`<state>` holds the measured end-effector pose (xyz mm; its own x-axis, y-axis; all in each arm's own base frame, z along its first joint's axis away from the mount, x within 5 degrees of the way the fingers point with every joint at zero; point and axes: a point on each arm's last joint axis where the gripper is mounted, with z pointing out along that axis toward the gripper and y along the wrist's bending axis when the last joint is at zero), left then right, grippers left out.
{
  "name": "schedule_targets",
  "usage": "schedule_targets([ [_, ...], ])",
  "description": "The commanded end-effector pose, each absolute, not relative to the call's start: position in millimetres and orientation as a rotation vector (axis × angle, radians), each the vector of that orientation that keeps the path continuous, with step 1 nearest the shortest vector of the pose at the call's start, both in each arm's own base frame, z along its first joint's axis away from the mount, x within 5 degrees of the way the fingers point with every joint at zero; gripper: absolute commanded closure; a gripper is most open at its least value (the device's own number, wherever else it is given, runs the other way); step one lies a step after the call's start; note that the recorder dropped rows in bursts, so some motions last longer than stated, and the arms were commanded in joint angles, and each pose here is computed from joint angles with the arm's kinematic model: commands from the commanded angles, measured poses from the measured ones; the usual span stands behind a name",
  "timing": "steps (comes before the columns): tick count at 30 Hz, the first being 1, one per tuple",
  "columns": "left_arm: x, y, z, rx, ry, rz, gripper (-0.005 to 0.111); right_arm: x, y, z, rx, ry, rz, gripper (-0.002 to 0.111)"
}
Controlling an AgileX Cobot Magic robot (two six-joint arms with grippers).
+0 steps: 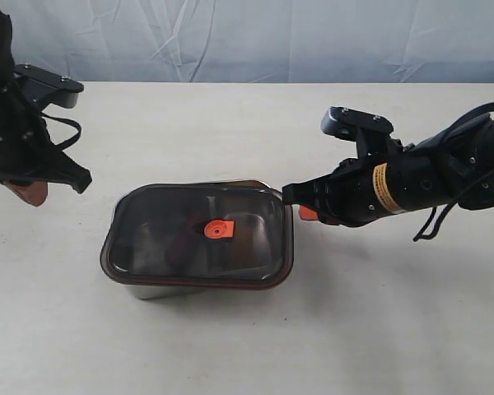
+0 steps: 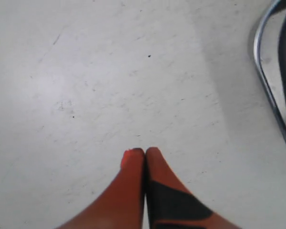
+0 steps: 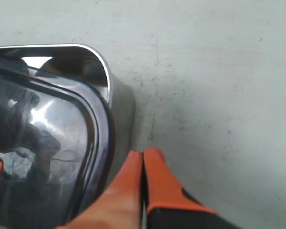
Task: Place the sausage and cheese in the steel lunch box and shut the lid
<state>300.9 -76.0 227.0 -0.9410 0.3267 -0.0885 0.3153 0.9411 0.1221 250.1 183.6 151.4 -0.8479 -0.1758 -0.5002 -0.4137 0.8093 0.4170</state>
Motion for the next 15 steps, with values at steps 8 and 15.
schedule_targets([
  [8, 305.4, -57.2, 229.6, 0.353, 2.987, 0.113, 0.107, 250.6, 182.2, 153.0, -0.407, 2.541, 0.696, 0.109],
  [15, 305.6, -57.8, 229.6, 0.348, 2.985, 0.103, 0.107, 249.3, 183.3, 153.1, -0.415, 2.546, 0.717, 0.109],
])
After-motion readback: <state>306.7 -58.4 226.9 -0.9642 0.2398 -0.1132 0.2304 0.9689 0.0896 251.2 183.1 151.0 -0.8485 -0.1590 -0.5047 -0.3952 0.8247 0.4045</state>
